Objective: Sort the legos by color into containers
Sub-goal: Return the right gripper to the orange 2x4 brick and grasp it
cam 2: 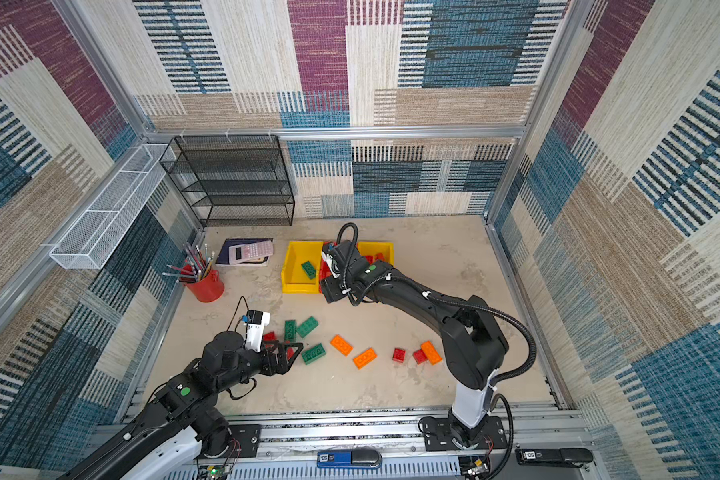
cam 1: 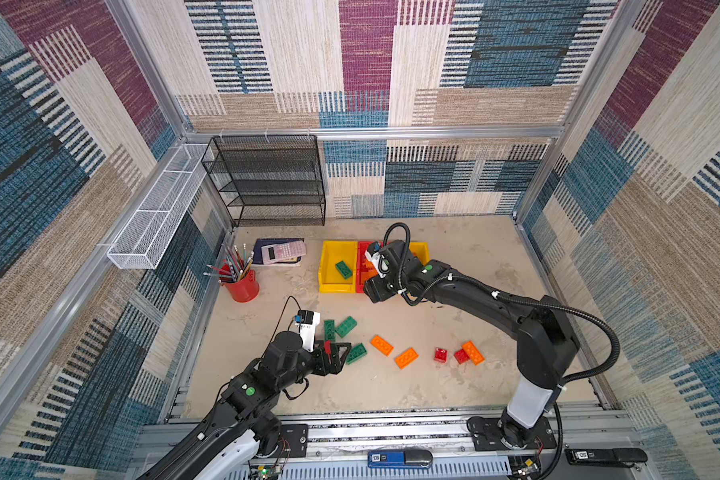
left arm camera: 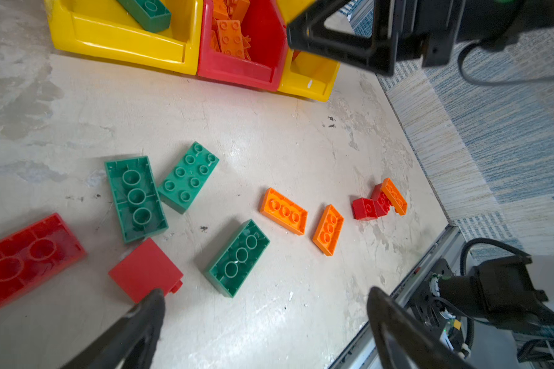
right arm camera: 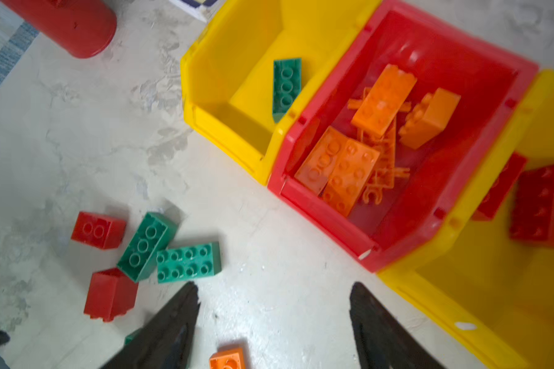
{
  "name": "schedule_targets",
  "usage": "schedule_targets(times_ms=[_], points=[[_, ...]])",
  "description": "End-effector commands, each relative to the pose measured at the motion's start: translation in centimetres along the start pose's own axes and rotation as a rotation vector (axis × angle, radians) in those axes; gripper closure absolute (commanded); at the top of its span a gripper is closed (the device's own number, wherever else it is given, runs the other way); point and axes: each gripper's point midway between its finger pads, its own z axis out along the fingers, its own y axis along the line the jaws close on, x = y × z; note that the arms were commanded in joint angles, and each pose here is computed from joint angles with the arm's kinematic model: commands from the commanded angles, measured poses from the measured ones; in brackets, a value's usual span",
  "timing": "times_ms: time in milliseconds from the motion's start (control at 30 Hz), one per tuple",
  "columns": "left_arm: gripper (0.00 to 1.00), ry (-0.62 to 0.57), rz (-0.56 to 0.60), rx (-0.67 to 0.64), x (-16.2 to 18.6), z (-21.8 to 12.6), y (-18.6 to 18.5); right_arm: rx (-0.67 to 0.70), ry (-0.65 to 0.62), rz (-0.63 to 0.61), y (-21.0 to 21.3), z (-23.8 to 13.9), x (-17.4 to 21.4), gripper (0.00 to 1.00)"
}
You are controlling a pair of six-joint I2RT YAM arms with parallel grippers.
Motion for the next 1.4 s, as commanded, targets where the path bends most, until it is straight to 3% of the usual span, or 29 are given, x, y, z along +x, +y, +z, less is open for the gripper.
schedule_targets(times_ms=[0,167,433,933,1067,1200,1367], points=[[0.01,0.014,-0.021,0.028,0.8,-0.1,-0.2,-0.039,-0.008,0.031,0.8,-0.2,2.4,0.27],[0.02,0.036,0.015,0.079,1.9,0.0,-0.9,-0.045,0.075,0.025,1.8,0.1,8.1,0.30],[0.02,0.055,0.053,0.117,2.6,0.1,-1.8,-0.016,0.161,-0.012,2.9,1.3,12.4,0.32],[0.02,0.028,0.028,0.016,2.8,-0.1,0.4,0.006,0.244,-0.021,3.3,3.5,15.5,0.46],[0.02,0.026,0.019,-0.022,2.9,-0.1,1.1,0.028,0.267,-0.019,2.9,3.9,15.8,0.61],[0.03,0.017,-0.003,-0.073,2.7,-0.3,1.9,0.068,0.250,-0.011,2.4,3.7,14.9,0.69],[0.03,0.005,-0.014,-0.117,2.2,-0.8,2.4,0.094,0.175,-0.009,2.5,2.6,11.8,0.70]])
